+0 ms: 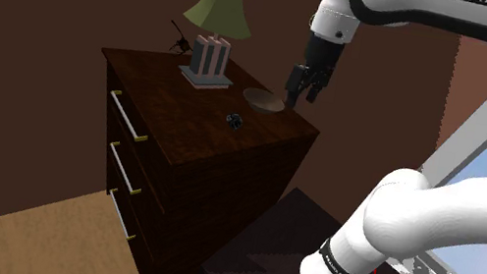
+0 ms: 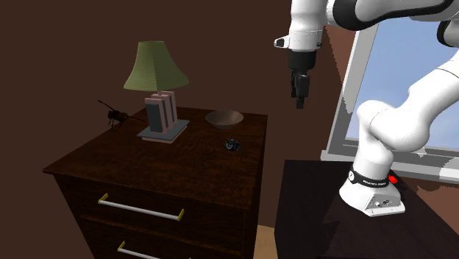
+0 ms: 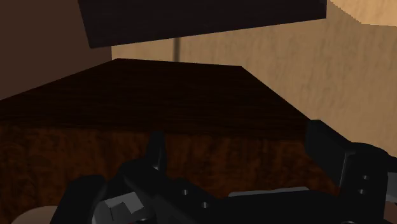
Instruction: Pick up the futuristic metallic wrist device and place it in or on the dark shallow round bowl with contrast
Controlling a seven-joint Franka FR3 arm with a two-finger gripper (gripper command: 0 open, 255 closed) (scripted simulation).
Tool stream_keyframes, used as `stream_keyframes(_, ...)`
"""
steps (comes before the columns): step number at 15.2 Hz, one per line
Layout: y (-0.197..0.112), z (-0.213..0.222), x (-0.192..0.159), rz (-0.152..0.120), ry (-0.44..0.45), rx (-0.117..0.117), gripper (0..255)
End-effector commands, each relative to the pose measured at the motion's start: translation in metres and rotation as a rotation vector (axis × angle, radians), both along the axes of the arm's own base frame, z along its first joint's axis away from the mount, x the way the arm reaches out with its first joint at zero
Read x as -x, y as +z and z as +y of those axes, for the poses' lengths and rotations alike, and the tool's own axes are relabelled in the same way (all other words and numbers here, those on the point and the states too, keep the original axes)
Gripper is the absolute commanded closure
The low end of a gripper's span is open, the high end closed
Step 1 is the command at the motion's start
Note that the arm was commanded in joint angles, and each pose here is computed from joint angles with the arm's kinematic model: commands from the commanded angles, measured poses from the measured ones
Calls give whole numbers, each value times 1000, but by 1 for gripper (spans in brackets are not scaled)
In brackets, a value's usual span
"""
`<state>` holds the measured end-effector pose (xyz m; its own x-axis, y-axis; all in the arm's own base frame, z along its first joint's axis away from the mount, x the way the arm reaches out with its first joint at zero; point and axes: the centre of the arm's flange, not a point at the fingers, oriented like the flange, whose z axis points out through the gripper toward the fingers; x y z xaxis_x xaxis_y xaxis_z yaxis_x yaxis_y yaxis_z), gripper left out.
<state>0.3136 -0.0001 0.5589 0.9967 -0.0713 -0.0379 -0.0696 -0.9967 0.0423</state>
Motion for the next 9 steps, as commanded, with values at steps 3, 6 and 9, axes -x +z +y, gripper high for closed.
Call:
stream_keyframes(3, -16, -6, -19, -4, -2, -1, 0)
stream_keyframes(6, -41, -15, -48, -9, -4, -4, 0)
stream_keyframes(9, -65, -23, -78, -15, -6, -6, 0)
